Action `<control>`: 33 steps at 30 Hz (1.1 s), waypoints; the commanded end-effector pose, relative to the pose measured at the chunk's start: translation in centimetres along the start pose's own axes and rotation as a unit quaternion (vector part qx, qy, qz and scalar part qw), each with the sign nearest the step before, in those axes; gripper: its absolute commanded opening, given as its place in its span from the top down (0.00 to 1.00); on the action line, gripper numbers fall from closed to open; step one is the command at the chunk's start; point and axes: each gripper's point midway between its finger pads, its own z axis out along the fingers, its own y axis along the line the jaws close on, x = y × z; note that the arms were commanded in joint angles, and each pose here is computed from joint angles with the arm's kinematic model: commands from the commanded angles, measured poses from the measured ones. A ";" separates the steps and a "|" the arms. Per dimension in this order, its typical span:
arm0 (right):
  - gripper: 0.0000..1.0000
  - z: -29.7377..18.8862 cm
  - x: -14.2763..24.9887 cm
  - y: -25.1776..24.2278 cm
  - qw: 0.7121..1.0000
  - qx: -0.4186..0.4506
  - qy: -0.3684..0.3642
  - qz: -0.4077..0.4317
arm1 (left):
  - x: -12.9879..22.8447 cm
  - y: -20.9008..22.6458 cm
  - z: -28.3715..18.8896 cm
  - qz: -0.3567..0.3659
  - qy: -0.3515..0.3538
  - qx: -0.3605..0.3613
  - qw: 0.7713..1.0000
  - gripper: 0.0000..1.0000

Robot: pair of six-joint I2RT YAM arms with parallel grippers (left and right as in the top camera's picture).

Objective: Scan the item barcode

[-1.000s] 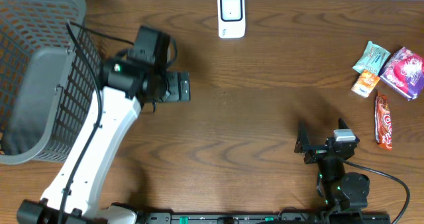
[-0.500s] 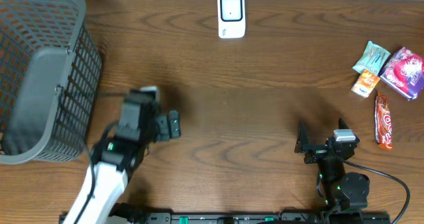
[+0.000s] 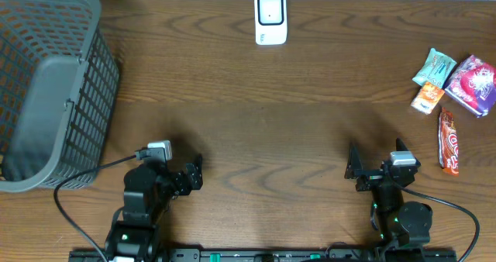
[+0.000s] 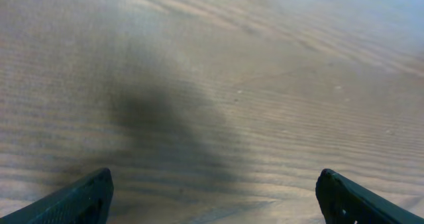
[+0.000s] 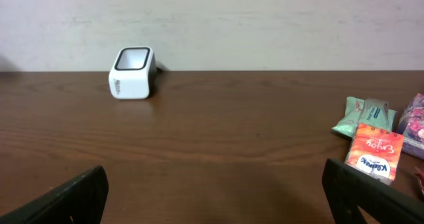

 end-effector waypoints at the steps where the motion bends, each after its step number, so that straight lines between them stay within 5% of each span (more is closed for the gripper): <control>1: 0.01 0.0 0.0 -0.1 1.000 0.002 0.000 0.005 | -1.2 -0.8 -0.6 0.011 -0.035 0.022 0.999 0.02; 20: 0.01 0.0 0.0 -0.1 1.000 0.002 0.000 0.005 | -5.3 -1.1 -3.5 0.048 -0.188 0.025 0.981 0.02; 33: 0.01 0.0 0.0 -0.1 1.000 0.002 0.000 0.005 | -6.8 0.2 -4.6 0.125 -0.227 -0.021 0.966 0.02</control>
